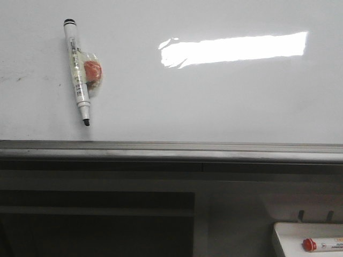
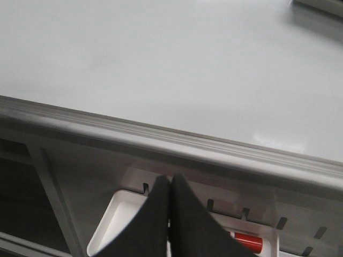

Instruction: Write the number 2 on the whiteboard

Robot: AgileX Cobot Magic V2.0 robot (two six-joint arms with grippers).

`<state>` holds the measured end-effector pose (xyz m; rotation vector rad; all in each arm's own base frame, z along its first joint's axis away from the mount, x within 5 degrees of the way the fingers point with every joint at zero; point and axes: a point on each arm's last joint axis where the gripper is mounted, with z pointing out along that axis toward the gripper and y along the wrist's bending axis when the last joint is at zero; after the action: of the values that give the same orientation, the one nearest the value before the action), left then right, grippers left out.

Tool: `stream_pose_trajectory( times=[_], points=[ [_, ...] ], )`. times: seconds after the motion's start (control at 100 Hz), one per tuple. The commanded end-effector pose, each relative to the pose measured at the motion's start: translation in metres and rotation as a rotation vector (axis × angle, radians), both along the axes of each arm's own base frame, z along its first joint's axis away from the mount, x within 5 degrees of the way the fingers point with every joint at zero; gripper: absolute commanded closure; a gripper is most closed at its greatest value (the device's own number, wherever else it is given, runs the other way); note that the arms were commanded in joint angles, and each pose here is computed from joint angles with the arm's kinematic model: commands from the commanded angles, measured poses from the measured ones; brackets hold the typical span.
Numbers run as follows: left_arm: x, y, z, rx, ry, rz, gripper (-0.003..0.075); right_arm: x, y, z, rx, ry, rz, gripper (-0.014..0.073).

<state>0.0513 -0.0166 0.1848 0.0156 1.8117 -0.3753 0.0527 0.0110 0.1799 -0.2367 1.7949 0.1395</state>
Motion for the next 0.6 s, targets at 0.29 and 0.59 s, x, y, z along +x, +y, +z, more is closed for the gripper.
stream_pose_trajectory(
  times=[0.29, 0.59],
  points=[
    [0.001, 0.004, 0.003, 0.101, -0.11, 0.025, 0.0741, 0.0, 0.0, -0.003, 0.004, -0.045, -0.001, 0.0666],
    [0.0, -0.001, 0.016, -0.439, -0.105, 0.036, 0.0741, 0.001, 0.003, 0.024, 0.373, -0.252, 0.004, 0.0666]
  ],
)
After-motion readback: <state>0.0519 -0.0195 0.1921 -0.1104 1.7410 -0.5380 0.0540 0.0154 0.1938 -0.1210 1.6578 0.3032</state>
